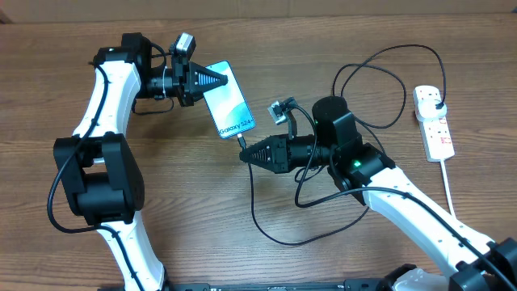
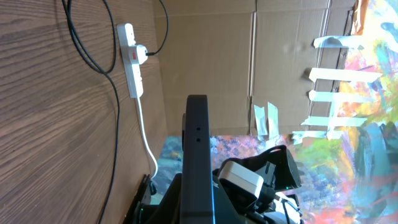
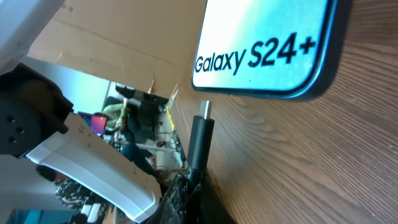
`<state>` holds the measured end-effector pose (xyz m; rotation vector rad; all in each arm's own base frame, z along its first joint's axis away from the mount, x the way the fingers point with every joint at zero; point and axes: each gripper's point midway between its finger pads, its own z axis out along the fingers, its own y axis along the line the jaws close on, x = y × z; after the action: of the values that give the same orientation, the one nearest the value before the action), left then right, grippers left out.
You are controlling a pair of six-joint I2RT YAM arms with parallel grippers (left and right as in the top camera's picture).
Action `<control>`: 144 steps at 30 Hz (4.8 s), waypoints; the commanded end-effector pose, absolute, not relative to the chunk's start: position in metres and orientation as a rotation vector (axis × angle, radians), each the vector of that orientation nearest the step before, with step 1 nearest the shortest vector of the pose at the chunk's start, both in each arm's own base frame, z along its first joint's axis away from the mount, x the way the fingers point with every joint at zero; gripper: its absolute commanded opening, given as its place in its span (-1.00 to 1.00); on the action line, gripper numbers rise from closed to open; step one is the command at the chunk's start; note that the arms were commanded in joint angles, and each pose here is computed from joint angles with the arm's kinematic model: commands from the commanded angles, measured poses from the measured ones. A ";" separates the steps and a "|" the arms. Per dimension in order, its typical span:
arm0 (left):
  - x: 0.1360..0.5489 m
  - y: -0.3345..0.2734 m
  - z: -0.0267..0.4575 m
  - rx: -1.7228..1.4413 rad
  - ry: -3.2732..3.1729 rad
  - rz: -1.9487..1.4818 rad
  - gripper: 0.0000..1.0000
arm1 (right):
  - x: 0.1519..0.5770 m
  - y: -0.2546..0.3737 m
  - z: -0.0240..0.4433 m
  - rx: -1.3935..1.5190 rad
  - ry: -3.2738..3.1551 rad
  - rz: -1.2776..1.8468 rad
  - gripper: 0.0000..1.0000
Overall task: Plug charger to phone and switch on socket
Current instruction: 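Align the cable tip under the phone's bottom port, then lower the phone with the left gripper onto the held cable tip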
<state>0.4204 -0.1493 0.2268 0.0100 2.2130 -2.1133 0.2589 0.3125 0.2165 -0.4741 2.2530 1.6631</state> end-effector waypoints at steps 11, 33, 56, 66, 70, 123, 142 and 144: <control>0.423 -0.147 0.246 0.031 2.139 -2.157 -0.91 | 0.248 0.308 0.212 -0.602 2.145 1.743 -0.92; 0.423 -0.148 0.246 0.033 2.140 -2.155 -0.92 | 0.261 0.304 0.203 -0.401 2.127 1.822 -0.92; 0.417 -0.162 0.246 0.049 2.165 -2.184 -0.91 | 0.265 0.304 0.200 -0.340 2.156 1.810 -0.92; 0.417 -0.164 0.244 0.055 2.178 -2.175 -0.92 | 0.265 0.304 0.200 -0.340 2.155 1.810 -0.92; 0.417 -0.164 0.242 0.055 2.189 -2.165 -0.92 | 0.265 0.304 0.200 -0.341 2.154 1.809 -0.92; 0.419 -0.164 0.237 0.034 2.232 -2.137 -0.92 | 0.259 0.304 0.198 -0.413 2.143 1.804 -0.93; 0.415 -0.174 0.238 0.063 2.236 -2.153 -0.92 | 0.261 0.304 0.198 -0.406 2.143 1.798 -0.93; 0.415 -0.175 0.236 0.066 2.249 -2.143 -0.91 | 0.261 0.304 0.198 -0.406 2.143 1.798 -0.93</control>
<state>0.4157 -0.1683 0.2210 0.0265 2.2844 -2.1120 0.2623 0.3030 0.2014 -0.3991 2.1412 1.8023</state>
